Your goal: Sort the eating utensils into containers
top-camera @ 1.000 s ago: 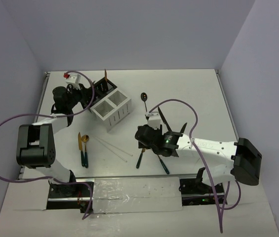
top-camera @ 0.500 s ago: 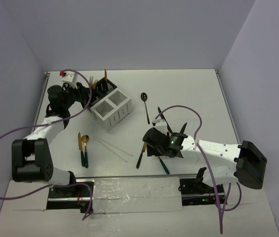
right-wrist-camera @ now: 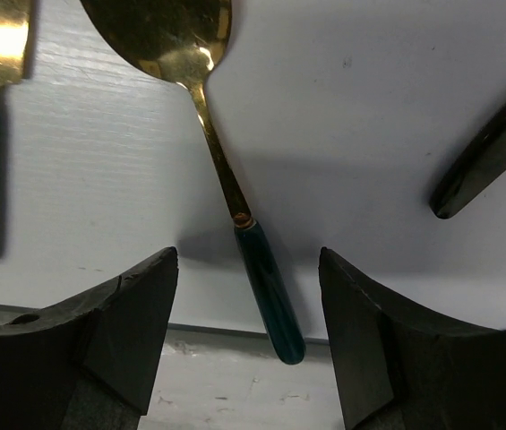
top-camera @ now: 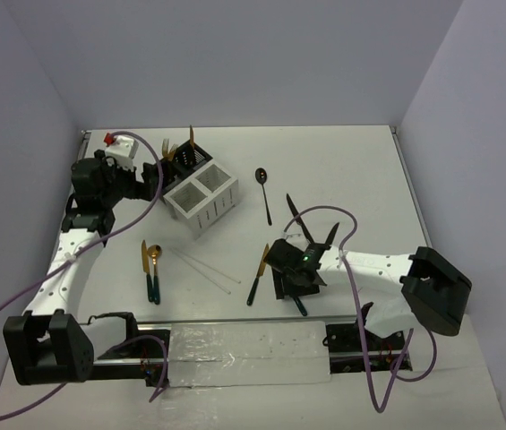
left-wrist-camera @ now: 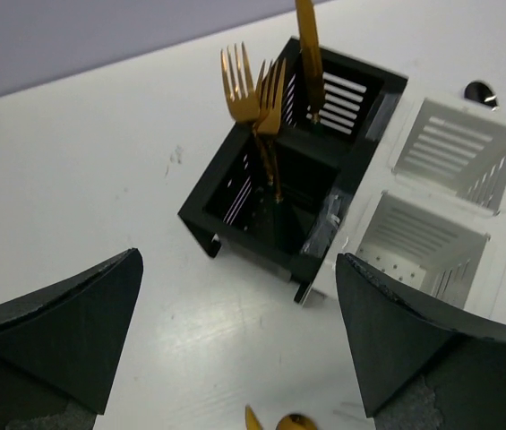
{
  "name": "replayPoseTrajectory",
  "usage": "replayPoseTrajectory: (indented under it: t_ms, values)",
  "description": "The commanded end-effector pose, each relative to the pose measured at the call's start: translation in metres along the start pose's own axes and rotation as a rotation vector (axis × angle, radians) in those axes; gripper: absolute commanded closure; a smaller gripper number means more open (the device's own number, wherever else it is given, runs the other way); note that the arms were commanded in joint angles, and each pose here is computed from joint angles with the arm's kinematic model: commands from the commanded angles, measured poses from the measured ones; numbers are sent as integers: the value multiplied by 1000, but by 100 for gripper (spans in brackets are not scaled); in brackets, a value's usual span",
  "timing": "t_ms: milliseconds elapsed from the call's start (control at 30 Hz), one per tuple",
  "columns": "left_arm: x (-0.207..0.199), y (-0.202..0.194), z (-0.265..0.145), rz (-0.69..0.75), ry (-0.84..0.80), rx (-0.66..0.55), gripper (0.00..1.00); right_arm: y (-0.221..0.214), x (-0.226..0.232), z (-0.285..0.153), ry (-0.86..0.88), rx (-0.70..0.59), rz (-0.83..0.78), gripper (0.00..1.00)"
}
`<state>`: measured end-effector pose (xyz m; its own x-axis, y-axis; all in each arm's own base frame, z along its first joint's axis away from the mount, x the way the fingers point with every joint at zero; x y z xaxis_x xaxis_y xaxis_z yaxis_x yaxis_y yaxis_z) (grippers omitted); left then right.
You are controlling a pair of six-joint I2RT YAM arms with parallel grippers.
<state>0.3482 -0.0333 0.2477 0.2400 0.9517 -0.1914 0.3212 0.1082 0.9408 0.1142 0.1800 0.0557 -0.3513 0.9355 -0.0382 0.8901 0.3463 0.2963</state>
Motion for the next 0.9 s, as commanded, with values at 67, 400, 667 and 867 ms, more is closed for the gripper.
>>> replayPoseTrajectory:
  t_ms: [67,400,667,867]
  values:
    - [15,-22,-24,72,120,77,1,-15,-4,11,6,62,-21,28]
    - [46,-59,-46,97,279,87,1,-24,-4,26,28,121,-40,44]
    - [47,-69,-55,91,291,88,1,-12,-5,16,19,63,-34,86]
    - [49,-76,-57,83,292,93,1,1,-6,11,-4,-1,-33,100]
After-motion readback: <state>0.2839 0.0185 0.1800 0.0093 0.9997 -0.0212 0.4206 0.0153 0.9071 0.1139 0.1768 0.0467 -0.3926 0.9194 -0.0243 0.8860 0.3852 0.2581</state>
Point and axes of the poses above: each gripper's point midway between its finger pads, its own z axis out along the fingers, its own x axis along the line the jaws close on, y = z × x, the point moved 4 cm from there along -z, back along the fingers, and after that the axes turned 15 degrees about -z, right-handed, at the moved point
